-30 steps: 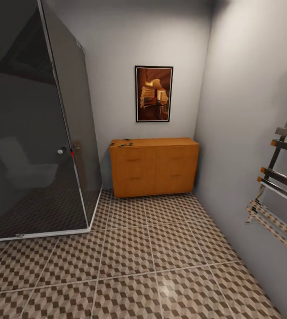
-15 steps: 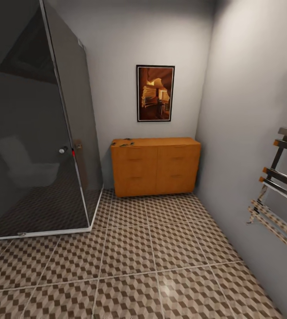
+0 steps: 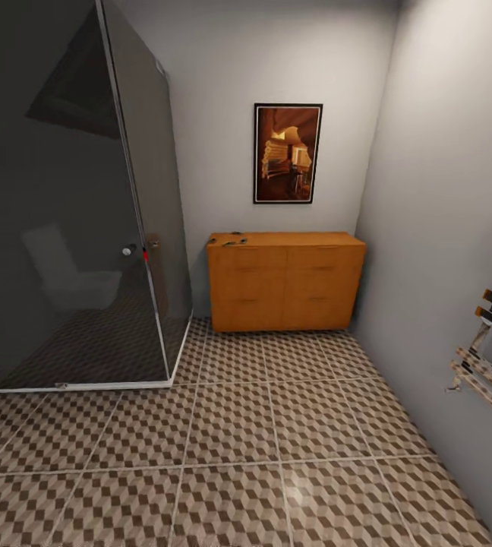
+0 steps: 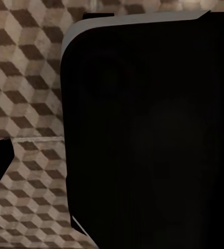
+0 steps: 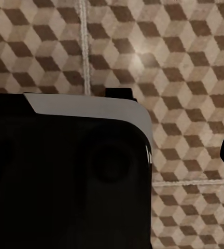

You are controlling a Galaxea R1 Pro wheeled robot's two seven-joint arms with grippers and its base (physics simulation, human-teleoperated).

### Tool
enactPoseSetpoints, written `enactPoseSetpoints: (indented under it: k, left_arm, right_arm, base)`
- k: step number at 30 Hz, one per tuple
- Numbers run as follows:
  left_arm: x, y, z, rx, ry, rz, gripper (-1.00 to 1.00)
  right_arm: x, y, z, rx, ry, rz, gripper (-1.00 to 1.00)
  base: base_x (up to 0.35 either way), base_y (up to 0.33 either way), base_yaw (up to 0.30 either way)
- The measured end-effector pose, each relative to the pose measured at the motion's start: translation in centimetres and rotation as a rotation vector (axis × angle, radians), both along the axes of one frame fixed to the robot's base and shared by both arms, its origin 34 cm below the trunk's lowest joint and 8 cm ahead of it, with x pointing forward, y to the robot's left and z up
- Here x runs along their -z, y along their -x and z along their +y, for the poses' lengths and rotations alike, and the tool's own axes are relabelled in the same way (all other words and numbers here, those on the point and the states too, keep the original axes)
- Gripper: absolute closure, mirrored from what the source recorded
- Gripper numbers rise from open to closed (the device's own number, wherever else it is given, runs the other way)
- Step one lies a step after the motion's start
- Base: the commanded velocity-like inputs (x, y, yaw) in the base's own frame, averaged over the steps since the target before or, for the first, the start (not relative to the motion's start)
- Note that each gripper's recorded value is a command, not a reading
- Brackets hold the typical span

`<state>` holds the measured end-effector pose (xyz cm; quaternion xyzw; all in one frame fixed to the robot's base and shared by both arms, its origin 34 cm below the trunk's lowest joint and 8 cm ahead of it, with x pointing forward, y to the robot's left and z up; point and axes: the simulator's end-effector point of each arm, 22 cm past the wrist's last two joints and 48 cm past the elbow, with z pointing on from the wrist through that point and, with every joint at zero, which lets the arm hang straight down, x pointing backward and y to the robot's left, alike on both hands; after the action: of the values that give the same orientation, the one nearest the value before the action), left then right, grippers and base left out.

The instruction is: Take the four mousetraps from the cabinet in the bathroom and place them on the bathroom floor. Make sure all four end up on the same floor surface, and ensure that at least two of them are either under or directly next to the same bathroom sink.

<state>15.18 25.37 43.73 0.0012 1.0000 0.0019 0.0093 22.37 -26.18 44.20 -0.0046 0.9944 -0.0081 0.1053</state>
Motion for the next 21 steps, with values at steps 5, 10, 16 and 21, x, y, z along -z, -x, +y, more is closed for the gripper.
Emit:
enactPoseSetpoints:
  k: [5, 10, 16, 21]
  left_arm:
    - [0.0, 0.3, 0.0, 0.000, 0.001, 0.007, -1.00]
    - [0.0, 0.6, 0.0, 0.000, 0.000, 0.014, -1.00]
    - [0.0, 0.9, 0.0, 0.000, 0.000, 0.023, -1.00]
    - [0.0, 1.2, 0.0, 0.000, 0.001, 0.031, -1.00]
  right_arm:
    - [0.1, 0.3, 0.0, 0.000, 0.000, 0.007, -1.00]
    - [0.1, 0.6, 0.0, 0.000, 0.000, 0.014, -1.00]
    - [0.2, 0.9, 0.0, 0.001, 0.000, 0.023, -1.00]
    - [0.2, 1.2, -0.1, 0.002, 0.001, 0.031, -1.00]
  base:
    - [0.000, 0.000, 0.163]
    - [0.000, 0.000, 0.144]
    - [0.000, 0.000, 0.123]
    - [0.000, 0.000, 0.070]
